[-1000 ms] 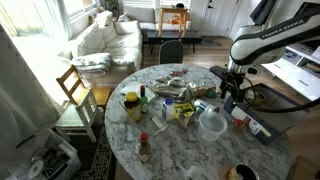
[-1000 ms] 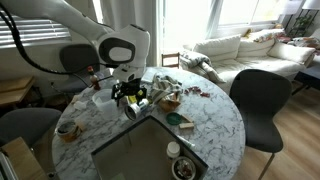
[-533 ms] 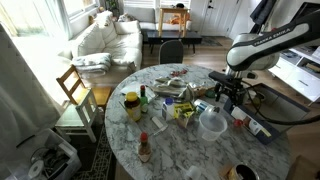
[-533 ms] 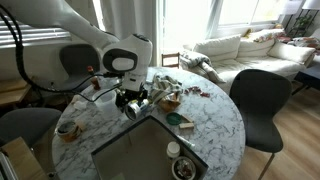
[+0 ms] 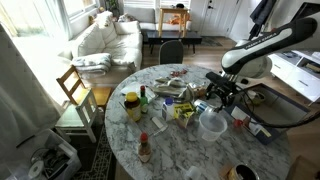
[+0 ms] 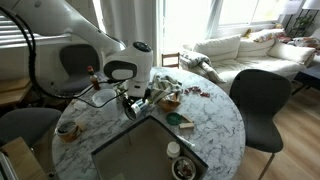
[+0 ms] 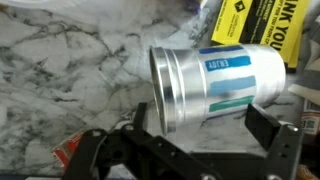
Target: Remote the plastic cup and silver cup from the clear case and put them in an upright position
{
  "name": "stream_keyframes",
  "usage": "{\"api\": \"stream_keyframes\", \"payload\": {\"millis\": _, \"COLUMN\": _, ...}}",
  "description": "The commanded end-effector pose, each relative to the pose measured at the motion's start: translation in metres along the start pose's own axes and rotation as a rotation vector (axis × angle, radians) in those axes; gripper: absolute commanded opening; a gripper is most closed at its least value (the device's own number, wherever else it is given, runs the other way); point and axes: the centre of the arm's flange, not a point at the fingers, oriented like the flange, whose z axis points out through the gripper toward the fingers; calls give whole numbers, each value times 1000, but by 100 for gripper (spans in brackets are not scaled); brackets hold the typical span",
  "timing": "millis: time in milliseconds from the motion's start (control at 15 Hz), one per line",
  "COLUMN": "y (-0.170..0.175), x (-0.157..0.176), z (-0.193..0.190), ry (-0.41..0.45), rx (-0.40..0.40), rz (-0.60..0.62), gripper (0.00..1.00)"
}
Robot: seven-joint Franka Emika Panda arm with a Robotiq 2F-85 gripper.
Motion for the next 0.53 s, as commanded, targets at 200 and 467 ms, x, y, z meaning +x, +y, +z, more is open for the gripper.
{"api": "stream_keyframes", "payload": {"millis": 200, "y": 0, "x": 12, "z": 14, "ry": -69, "rx": 73, "rz": 31, "gripper": 63}}
{"api": "stream_keyframes", "payload": {"millis": 467, "y": -1, "x": 15, "z": 5, "ry": -46, "rx": 96, "rz": 47, "gripper": 30}}
